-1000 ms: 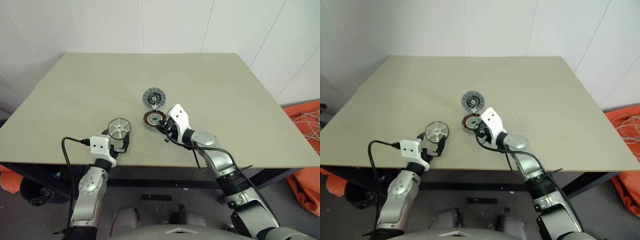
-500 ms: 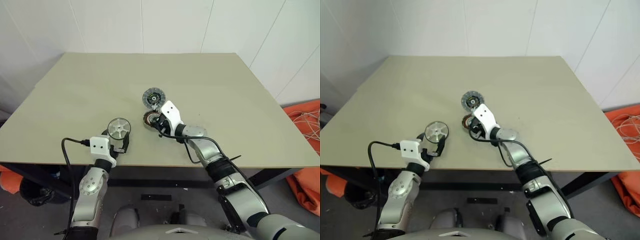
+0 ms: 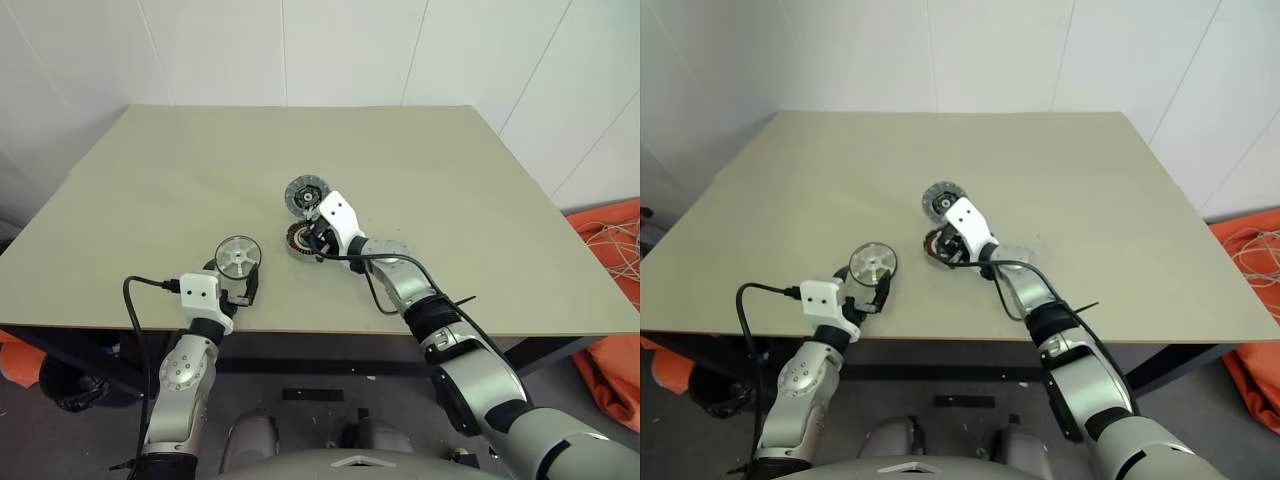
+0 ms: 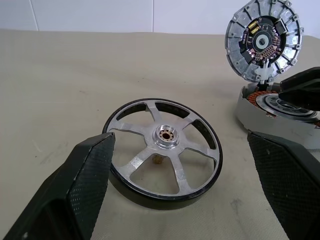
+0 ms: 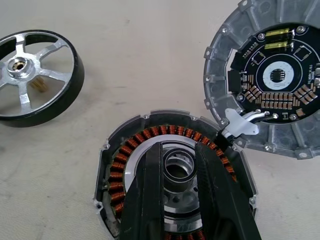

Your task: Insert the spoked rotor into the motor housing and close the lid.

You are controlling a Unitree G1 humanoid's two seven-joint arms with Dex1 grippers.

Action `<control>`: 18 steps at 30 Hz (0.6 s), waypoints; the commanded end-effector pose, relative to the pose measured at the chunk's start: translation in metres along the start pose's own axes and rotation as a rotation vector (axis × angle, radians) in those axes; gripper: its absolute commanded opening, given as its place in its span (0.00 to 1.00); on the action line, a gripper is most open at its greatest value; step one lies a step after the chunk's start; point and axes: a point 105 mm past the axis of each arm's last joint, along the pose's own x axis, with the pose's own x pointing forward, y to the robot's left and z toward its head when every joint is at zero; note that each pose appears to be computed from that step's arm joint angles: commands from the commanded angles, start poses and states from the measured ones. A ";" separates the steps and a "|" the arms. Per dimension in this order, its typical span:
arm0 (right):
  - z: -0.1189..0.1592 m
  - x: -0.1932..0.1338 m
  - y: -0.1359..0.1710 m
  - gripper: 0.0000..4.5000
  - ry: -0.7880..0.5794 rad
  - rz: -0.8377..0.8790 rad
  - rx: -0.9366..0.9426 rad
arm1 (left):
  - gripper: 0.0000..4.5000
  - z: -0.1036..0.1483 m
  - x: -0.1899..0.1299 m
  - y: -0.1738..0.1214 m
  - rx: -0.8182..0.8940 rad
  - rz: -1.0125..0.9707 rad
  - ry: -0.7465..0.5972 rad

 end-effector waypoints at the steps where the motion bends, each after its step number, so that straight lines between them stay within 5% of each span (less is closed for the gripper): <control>1: 0.019 0.001 -0.008 0.13 -0.058 -0.013 -0.031 | 1.00 0.011 0.002 0.000 0.014 0.004 -0.048; 10: 0.020 0.001 -0.008 0.13 -0.061 -0.006 -0.026 | 1.00 0.012 0.002 0.000 0.016 0.005 -0.050; 18: 0.023 0.001 -0.008 0.74 -0.071 -0.009 -0.029 | 1.00 0.012 0.001 0.000 0.015 0.003 -0.049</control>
